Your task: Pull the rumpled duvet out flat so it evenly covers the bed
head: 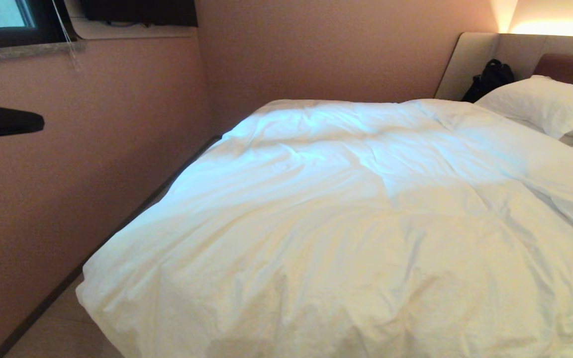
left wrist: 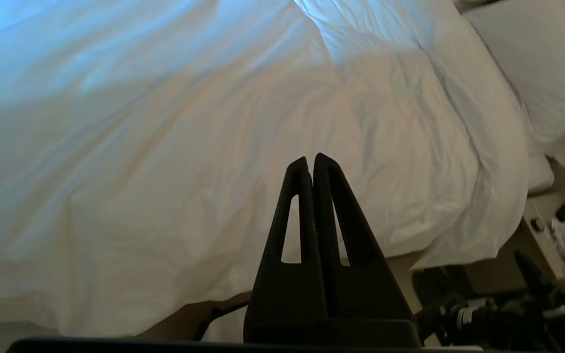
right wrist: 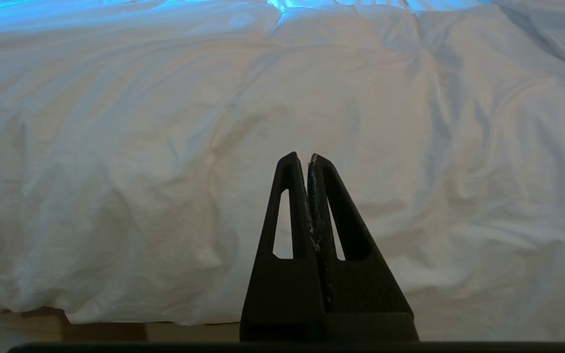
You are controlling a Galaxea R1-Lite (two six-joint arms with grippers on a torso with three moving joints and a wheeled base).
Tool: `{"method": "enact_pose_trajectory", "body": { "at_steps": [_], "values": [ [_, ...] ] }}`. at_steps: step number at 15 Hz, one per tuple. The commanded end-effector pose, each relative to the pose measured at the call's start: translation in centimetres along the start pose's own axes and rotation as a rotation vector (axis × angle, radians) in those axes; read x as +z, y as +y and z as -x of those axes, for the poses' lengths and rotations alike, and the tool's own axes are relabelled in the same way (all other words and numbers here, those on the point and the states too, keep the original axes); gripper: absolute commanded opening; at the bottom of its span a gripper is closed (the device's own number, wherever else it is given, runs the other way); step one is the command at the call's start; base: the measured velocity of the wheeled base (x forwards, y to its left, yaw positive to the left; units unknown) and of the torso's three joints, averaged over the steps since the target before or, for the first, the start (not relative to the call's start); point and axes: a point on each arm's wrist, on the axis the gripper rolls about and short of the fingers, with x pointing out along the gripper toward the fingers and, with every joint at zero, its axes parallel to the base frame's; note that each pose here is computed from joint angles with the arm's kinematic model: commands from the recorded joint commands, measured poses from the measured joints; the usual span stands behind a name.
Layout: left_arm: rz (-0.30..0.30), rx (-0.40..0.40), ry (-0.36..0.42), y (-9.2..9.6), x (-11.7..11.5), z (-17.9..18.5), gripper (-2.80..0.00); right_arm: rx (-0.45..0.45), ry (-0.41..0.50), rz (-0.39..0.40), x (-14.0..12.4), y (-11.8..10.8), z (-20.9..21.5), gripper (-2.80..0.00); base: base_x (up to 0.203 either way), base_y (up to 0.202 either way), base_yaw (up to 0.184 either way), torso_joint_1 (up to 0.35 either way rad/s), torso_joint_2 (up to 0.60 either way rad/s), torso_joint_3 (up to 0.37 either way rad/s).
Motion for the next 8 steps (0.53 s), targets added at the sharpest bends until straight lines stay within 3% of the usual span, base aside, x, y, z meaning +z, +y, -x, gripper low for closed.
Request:
{"method": "enact_pose_trajectory", "body": {
  "at_steps": [1, 8],
  "values": [
    [-0.017, -0.028, 0.012, -0.8, -0.8, 0.2, -2.8, 0.001, -0.001, 0.0, 0.0, 0.0, 0.0, -2.8, 0.0, 0.0, 0.0, 0.0, 0.0, 0.0],
    [-0.117, -0.096, 0.028, -3.5, -3.1, 1.3, -2.8, 0.001, 0.0, 0.0, 0.0, 0.0, 0.0, -2.8, 0.0, 0.0, 0.0, 0.0, 0.0, 0.0]
  ]
}}
